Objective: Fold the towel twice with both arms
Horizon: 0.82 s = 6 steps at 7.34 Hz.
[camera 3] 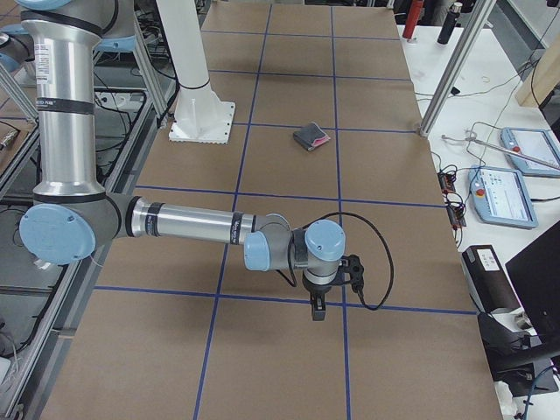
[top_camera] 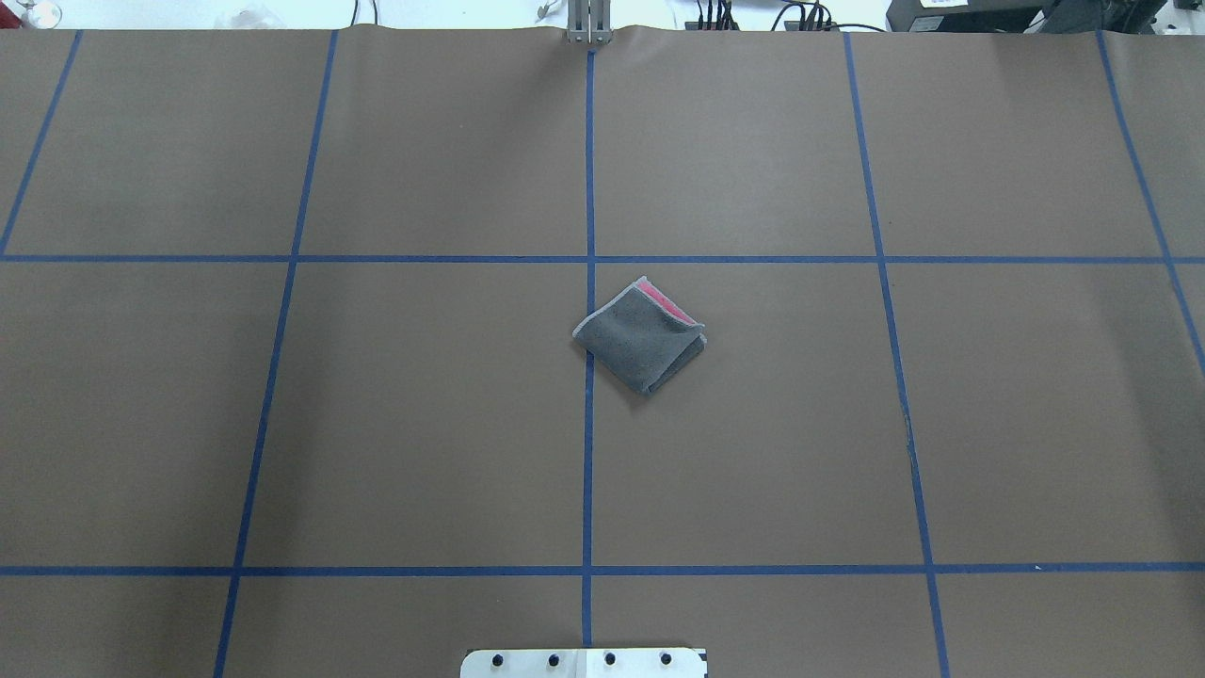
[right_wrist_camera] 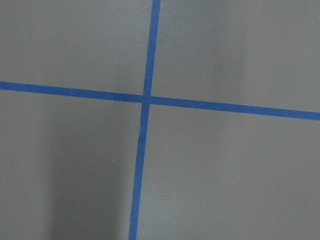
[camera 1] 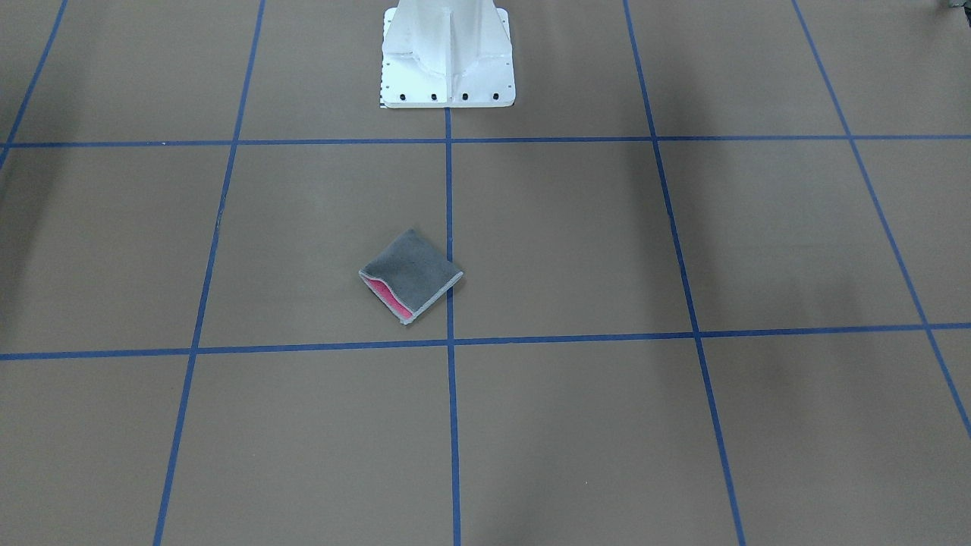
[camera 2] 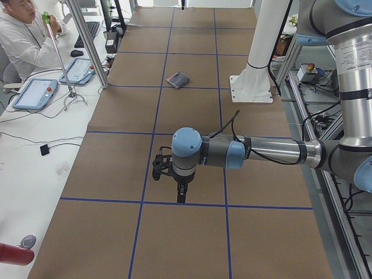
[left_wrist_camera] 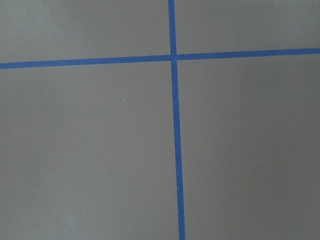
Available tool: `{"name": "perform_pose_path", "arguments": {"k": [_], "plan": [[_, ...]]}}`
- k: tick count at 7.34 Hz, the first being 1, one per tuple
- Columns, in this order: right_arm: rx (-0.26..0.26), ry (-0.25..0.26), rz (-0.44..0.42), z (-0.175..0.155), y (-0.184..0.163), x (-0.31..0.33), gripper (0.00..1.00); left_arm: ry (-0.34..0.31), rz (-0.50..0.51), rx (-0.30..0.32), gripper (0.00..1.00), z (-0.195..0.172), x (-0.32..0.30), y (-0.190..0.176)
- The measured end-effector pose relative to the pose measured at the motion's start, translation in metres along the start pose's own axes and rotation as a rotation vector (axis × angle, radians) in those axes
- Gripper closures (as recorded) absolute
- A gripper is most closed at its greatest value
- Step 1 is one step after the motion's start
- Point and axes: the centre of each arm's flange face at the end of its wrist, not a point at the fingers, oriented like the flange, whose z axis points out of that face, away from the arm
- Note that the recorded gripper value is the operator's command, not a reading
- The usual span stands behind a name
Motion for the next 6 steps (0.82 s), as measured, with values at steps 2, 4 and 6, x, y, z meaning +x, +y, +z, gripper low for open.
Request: {"name": "perform_pose_path", "arguments": {"k": [2,4,6], "plan": [[-0.001,0.000,0.001,0.0007,0.0011,0.0006,0.00,0.000,-0.001,-0.001,0.00,0.0005,-0.0006,0.0002],[-0.003,-0.001,0.003,0.0014,0.0024,0.0012,0.00,0.001,-0.001,-0.001,0.00,0.0006,-0.0005,0.0002],[-0.004,-0.001,0.003,0.0017,0.0028,0.0014,0.00,0.002,-0.002,-0.002,0.00,0.0012,-0.0010,0.0003]]}}
